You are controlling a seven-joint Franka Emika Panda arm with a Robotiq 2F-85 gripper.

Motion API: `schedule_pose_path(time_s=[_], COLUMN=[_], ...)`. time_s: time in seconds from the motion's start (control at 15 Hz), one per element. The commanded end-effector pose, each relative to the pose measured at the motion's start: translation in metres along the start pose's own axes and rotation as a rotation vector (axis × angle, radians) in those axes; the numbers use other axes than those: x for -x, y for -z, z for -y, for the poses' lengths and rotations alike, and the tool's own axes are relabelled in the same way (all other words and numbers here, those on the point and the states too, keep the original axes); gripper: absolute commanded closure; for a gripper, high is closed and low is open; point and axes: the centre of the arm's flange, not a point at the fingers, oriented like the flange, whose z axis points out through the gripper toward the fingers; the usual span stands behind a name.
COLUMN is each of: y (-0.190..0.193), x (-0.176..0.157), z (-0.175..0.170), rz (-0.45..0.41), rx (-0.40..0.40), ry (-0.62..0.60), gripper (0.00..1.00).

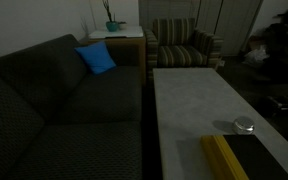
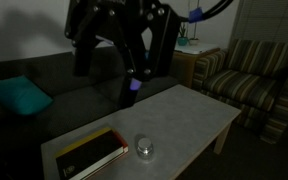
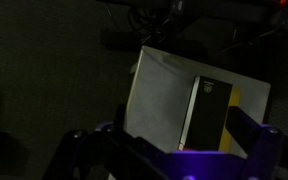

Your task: Open the cover of the black book

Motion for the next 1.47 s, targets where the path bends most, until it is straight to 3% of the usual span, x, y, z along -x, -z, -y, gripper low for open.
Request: schedule_pose_path(time_s=[0.0,0.27,0.4,0.6,0.8,1.07,1.2,1.27,1.4], y=[-0.004,-0.002,0.0,-0.021,-0.06,-0.141,-0.182,-0.154,-0.185], x=[-0.005,-0.009,-0.015,-0.05,-0.09,-0.127,-0.138,-0.115,-0.125], z=[-0.004,-0.006,0.0,0.007,0.021,0.03,0.031,0.046,0.045], rz=[0.01,0.008,0.025,0.046,0.058,0.104,0.111,0.119,0.137], rx=[-0.002,0.001,0.071,0.115,0.097,0.048,-0.015,0.038,0.004], ry=[0.003,0.006,0.045,0.16,0.287,0.35,0.352,0.334,0.339], gripper=[0.0,0.0,0.0,0.0,0.0,0.0,0.0,0.0,0.0])
